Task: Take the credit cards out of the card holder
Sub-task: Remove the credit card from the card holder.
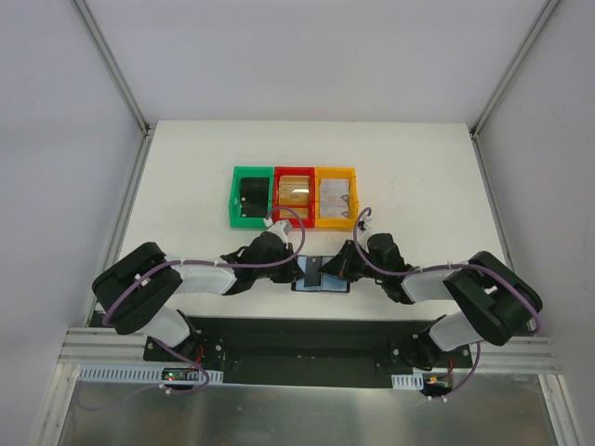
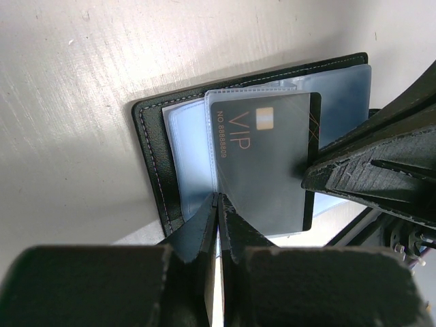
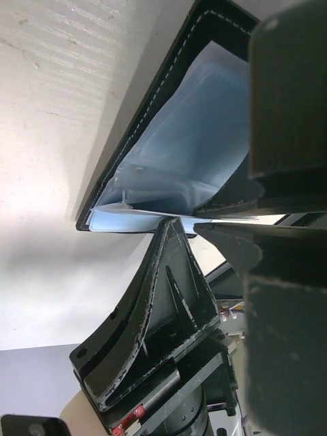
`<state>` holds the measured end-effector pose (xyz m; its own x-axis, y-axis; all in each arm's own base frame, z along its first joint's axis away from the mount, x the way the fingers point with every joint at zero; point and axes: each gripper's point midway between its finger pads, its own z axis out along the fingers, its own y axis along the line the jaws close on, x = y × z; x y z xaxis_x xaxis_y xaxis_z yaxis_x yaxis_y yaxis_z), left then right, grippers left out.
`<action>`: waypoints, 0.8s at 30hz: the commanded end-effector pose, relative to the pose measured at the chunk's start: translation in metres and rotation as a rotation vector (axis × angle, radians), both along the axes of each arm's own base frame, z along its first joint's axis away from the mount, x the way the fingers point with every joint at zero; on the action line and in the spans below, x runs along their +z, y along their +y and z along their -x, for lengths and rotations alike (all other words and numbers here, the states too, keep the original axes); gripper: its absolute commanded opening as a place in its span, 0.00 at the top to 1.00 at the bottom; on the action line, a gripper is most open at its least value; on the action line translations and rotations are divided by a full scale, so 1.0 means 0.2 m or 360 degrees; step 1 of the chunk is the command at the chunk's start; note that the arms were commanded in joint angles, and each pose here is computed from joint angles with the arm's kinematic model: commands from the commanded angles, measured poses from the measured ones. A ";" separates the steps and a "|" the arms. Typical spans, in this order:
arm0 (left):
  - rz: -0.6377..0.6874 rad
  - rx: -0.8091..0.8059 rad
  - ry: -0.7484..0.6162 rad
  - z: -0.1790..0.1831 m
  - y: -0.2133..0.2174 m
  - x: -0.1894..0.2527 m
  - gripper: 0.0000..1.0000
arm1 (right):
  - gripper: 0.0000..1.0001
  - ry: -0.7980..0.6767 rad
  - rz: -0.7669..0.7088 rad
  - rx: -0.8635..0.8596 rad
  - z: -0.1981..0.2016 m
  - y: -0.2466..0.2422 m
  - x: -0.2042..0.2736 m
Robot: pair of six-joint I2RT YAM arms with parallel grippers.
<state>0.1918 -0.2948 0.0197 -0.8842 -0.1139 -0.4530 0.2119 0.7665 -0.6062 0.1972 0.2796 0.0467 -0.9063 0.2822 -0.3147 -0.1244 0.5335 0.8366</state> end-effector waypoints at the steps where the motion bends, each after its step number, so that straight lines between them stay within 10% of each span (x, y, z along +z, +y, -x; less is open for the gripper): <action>1: -0.0077 0.0017 0.0057 0.02 0.05 -0.08 1.00 | 0.93 -0.0098 -0.0111 0.0026 -0.02 0.03 0.10; 24: -0.0108 0.0081 0.0067 0.02 0.08 -0.11 1.00 | 1.00 -0.0096 -0.0117 -0.0016 -0.03 -0.03 0.10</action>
<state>0.1926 -0.2954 0.0191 -0.8867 -0.1351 -0.4421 0.1905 0.7646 -0.6157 0.1965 0.2697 0.0427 -0.9046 0.2992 -0.3034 -0.1053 0.5330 0.8395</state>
